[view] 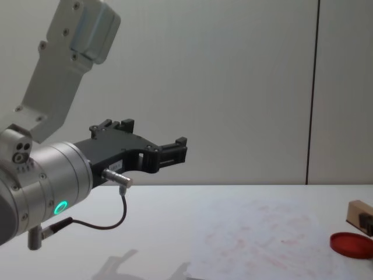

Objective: Use the one hand to pick up the stamp and affix it onto the A4 paper.

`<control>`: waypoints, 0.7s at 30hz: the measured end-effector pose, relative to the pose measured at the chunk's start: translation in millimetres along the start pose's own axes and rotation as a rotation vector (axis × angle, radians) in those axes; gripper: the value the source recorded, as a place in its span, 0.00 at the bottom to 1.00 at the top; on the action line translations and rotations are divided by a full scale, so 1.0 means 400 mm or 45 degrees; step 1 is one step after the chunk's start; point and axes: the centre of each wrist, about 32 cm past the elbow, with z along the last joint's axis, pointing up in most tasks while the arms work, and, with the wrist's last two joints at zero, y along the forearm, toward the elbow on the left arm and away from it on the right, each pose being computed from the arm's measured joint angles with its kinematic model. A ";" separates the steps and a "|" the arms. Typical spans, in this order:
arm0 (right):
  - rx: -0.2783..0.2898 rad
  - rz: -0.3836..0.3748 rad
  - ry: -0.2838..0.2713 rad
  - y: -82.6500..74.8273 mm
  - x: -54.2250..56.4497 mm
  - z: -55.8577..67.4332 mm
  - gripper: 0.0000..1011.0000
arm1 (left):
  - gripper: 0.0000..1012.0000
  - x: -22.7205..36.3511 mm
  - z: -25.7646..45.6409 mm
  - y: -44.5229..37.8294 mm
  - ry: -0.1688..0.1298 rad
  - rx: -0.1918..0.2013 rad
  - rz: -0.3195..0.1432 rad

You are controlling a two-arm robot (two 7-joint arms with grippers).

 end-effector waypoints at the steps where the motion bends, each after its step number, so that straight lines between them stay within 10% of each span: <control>1: -0.002 0.002 0.004 -0.001 0.000 -0.002 0.21 | 0.98 0.000 0.000 0.000 0.000 0.000 0.000; 21: 0.026 -0.005 0.038 0.004 -0.014 -0.031 0.21 | 0.98 0.000 0.000 0.000 0.000 0.000 0.000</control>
